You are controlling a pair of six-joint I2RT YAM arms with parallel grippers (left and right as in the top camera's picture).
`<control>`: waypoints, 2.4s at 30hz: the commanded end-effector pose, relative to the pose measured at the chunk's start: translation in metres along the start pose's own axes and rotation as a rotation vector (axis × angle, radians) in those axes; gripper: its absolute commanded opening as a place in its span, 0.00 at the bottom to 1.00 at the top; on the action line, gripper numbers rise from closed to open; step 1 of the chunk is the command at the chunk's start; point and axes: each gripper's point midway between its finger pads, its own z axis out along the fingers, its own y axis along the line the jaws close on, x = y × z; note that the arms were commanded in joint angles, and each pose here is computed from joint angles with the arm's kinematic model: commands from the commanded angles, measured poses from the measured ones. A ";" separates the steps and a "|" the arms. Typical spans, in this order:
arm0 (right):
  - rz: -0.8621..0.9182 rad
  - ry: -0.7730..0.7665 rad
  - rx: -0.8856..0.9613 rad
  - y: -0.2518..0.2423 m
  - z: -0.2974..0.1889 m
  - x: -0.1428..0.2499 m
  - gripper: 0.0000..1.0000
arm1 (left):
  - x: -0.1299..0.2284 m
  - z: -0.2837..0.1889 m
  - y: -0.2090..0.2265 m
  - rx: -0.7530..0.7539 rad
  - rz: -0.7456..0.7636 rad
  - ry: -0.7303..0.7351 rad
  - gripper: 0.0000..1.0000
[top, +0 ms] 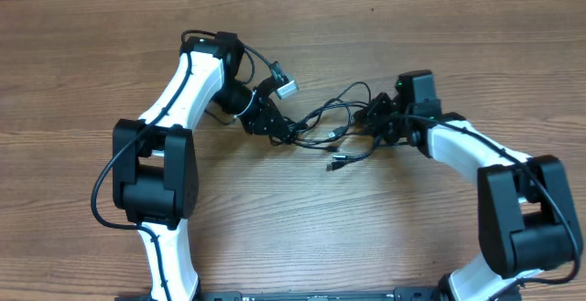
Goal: Untangle cables
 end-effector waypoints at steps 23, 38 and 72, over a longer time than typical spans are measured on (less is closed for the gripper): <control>-0.187 -0.039 0.216 -0.036 -0.052 -0.011 0.04 | 0.013 -0.008 0.042 -0.236 -0.229 0.074 0.04; -0.475 0.051 0.302 -0.041 -0.066 -0.006 0.11 | 0.006 -0.004 0.022 -0.119 -0.124 0.041 0.04; -0.450 0.105 0.043 0.068 -0.065 0.026 0.28 | -0.003 -0.022 0.063 -0.287 -0.431 -0.050 0.79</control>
